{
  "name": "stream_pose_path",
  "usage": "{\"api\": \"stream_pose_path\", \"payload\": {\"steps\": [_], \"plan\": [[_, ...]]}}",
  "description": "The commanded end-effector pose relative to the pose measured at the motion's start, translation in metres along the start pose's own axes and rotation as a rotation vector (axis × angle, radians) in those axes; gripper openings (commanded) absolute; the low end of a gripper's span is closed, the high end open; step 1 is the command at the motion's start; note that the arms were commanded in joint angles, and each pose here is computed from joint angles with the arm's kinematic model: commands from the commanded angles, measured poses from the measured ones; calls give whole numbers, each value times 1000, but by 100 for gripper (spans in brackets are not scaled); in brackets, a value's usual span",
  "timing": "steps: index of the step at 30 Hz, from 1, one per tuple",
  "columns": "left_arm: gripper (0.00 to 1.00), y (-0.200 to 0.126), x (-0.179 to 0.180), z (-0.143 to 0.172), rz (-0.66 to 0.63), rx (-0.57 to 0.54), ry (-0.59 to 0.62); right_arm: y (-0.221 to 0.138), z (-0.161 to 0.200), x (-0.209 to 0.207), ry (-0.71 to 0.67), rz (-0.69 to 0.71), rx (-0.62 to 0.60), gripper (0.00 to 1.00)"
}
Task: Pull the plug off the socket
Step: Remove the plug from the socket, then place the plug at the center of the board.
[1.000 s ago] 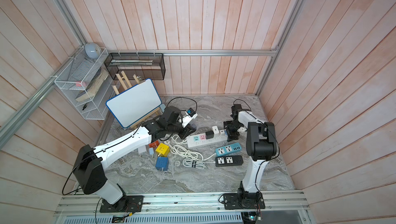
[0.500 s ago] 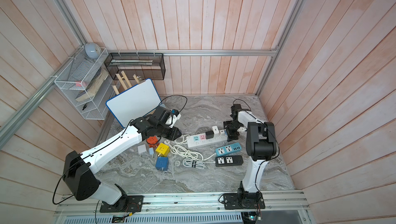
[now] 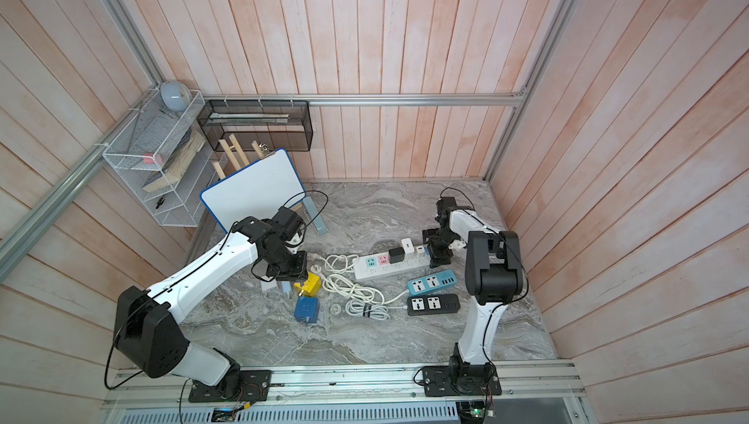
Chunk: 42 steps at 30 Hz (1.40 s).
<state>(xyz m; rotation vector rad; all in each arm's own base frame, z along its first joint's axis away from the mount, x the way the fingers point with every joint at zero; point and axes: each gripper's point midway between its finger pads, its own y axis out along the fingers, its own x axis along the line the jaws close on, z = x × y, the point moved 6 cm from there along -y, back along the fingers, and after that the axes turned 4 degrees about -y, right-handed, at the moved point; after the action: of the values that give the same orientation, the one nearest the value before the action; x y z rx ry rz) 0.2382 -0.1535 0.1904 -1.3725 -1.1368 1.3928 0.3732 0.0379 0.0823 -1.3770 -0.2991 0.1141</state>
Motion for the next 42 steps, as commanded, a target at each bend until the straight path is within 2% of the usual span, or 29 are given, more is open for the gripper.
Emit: {"api": "stream_pose_path", "payload": {"steps": [1, 8, 19, 30, 32, 38, 42], "plan": [[0, 4, 20, 17, -74, 62, -74, 32, -8, 2, -16, 16, -54, 0], [0, 28, 42, 32, -154, 131, -135, 33, -8, 2, -17, 16, -52, 0], [0, 63, 55, 42, -146, 147, -165, 35, -8, 2, -15, 17, -51, 0], [0, 79, 56, 42, -136, 165, -163, 34, -8, 4, -19, 17, -54, 0], [3, 81, 56, 42, -133, 172, -163, 34, -9, 4, -19, 19, -55, 0], [22, 86, 56, 42, -132, 180, -157, 35, -8, 4, -16, 17, -52, 0], [28, 89, 58, 43, -137, 184, -152, 35, -8, 3, -15, 18, -53, 0]]}}
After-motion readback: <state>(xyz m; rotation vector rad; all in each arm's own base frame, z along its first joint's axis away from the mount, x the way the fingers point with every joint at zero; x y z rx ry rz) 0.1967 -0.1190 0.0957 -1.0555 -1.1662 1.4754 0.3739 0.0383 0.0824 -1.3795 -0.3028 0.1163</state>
